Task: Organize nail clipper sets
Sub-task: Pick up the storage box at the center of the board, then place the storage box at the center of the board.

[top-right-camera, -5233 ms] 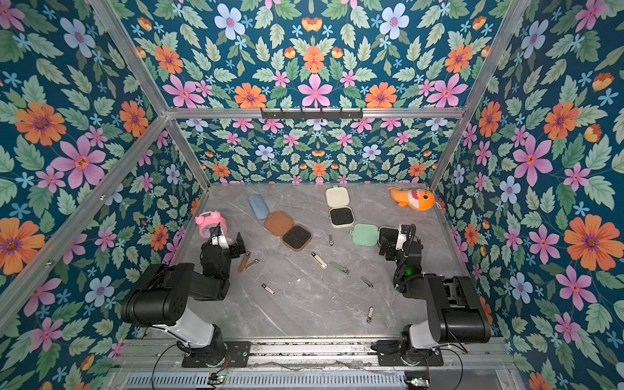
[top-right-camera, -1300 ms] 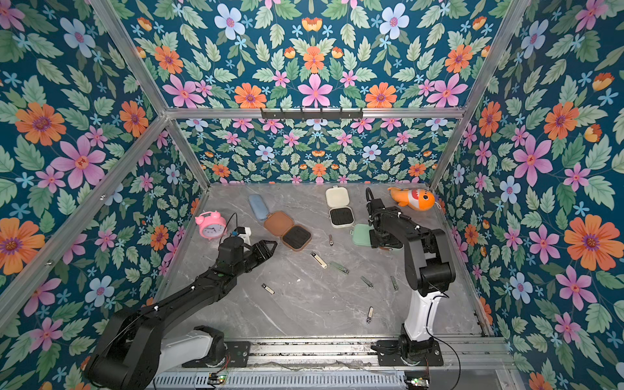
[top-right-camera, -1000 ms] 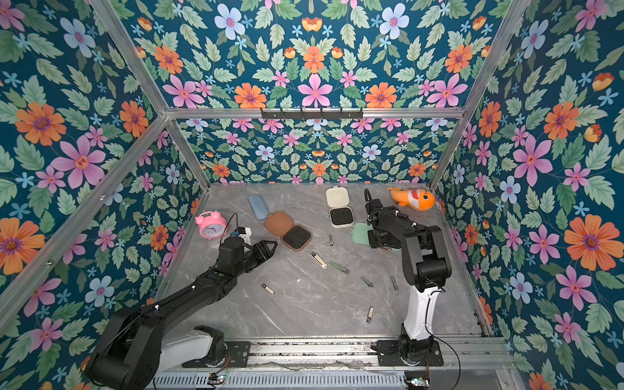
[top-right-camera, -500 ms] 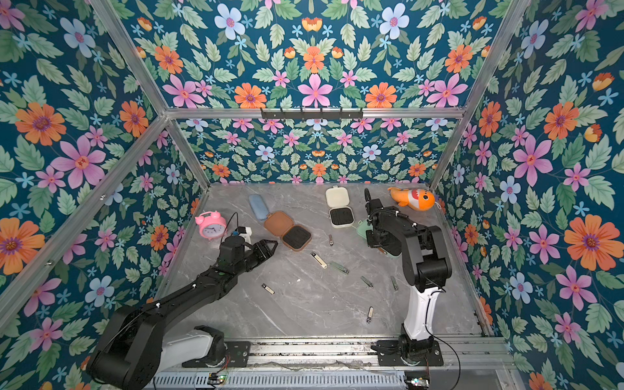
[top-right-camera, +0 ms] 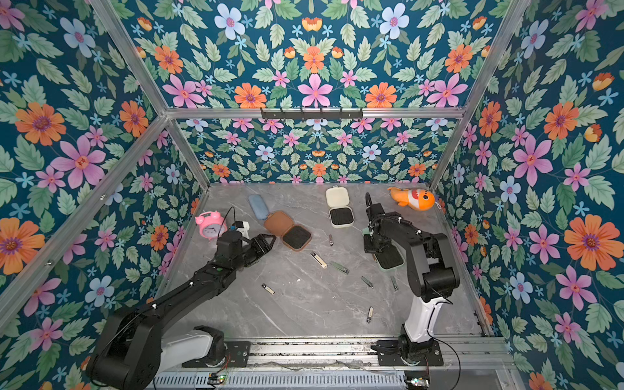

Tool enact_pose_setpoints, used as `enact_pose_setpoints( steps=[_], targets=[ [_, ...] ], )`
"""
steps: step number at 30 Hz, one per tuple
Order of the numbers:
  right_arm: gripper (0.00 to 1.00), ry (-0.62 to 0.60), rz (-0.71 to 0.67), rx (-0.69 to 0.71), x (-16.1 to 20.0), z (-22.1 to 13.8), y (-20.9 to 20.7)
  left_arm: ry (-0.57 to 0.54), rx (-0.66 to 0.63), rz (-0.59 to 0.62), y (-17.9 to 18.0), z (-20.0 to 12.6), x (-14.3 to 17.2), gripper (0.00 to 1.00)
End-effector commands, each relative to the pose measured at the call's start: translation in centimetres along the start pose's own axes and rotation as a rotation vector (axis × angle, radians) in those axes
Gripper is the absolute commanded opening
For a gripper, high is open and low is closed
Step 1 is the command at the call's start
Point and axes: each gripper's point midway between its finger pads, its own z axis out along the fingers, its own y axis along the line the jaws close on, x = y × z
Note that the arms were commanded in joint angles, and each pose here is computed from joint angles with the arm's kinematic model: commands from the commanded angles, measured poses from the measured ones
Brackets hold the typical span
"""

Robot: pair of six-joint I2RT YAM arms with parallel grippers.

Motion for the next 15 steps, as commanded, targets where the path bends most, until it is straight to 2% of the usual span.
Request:
enact_pose_setpoints(
  steps=[1,4,7,12,15],
  targets=[
    [0.00,-0.053,-0.005,-0.022,-0.2,-2.5,1.9,-0.019,-0.014,0.028,0.0,-0.6,-1.3,0.68],
    [0.00,-0.105,-0.098,-0.002,0.2,-5.0,5.1,-0.052,-0.035,0.020,0.8,-1.6,-3.2,0.68],
    [0.00,-0.106,-0.193,-0.036,2.2,-6.1,10.2,-0.090,-0.070,0.001,2.3,-2.9,-5.0,0.69],
    [0.00,-0.092,-0.320,-0.083,6.3,-6.1,19.4,-0.124,-0.190,-0.012,5.7,-5.0,-6.3,0.72],
    [0.00,-0.045,-0.339,-0.134,8.7,-5.4,24.5,-0.120,-0.238,-0.015,7.1,-5.7,-6.1,0.72]
  ],
)
